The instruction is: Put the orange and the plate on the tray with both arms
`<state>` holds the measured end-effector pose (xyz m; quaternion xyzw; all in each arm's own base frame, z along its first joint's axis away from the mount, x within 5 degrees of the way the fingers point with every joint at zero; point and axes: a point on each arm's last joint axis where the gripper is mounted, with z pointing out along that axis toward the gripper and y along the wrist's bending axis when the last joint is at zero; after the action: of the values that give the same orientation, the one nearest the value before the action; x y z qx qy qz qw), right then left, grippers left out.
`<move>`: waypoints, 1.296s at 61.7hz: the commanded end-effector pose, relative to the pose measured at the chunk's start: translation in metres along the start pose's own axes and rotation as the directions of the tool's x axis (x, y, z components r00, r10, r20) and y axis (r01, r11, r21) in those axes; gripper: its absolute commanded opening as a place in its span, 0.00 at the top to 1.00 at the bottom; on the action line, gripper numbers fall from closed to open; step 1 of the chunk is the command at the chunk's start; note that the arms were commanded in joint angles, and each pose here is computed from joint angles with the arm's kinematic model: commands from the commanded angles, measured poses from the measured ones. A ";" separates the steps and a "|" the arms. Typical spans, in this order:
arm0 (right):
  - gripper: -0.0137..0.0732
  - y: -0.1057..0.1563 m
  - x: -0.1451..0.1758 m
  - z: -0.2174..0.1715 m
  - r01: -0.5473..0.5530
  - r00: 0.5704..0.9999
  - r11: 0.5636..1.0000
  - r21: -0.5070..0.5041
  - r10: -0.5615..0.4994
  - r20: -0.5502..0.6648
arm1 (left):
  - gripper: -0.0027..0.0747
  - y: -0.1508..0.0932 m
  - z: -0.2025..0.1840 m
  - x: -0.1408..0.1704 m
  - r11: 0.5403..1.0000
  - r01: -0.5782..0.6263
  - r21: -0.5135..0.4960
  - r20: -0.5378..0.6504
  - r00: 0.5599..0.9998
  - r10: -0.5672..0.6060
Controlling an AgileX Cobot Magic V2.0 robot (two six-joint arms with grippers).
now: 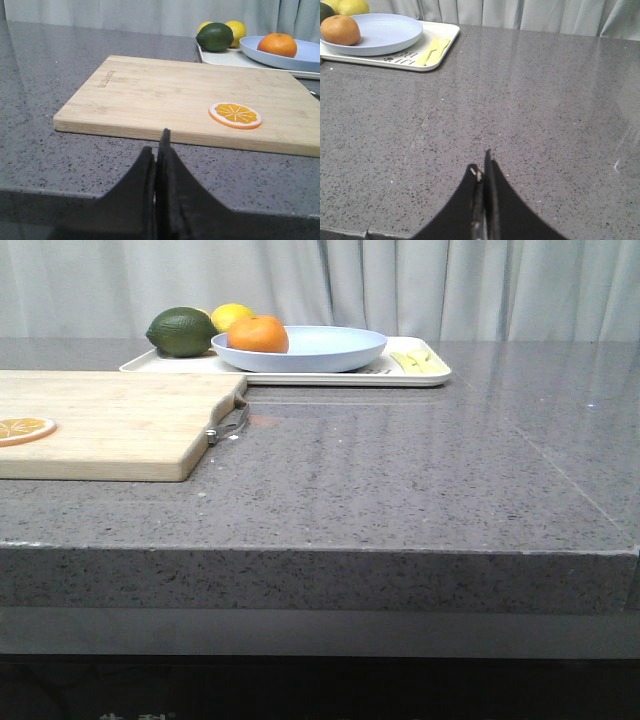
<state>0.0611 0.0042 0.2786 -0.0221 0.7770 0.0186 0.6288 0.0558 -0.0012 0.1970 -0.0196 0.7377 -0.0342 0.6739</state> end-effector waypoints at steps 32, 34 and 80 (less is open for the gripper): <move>0.91 -0.003 0.056 0.016 0.012 0.969 0.999 0.035 -0.020 0.247 | 0.99 -0.001 -0.002 -0.007 1.000 0.015 0.010 0.101 0.995 -0.016; 0.91 -0.003 0.062 0.017 0.012 0.970 0.999 0.035 -0.020 0.241 | 0.99 -0.001 -0.002 -0.007 1.000 0.015 0.010 0.101 0.995 -0.016; 0.91 -0.002 0.079 0.010 0.013 0.976 0.999 0.029 -0.019 0.215 | 0.99 -0.001 -0.002 -0.007 1.000 0.015 0.010 0.101 0.995 -0.016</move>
<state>0.0565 0.0027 0.1898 -0.0150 0.7383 0.0145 0.6742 0.0558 -0.0012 0.1971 -0.0196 0.7375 -0.0342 0.6742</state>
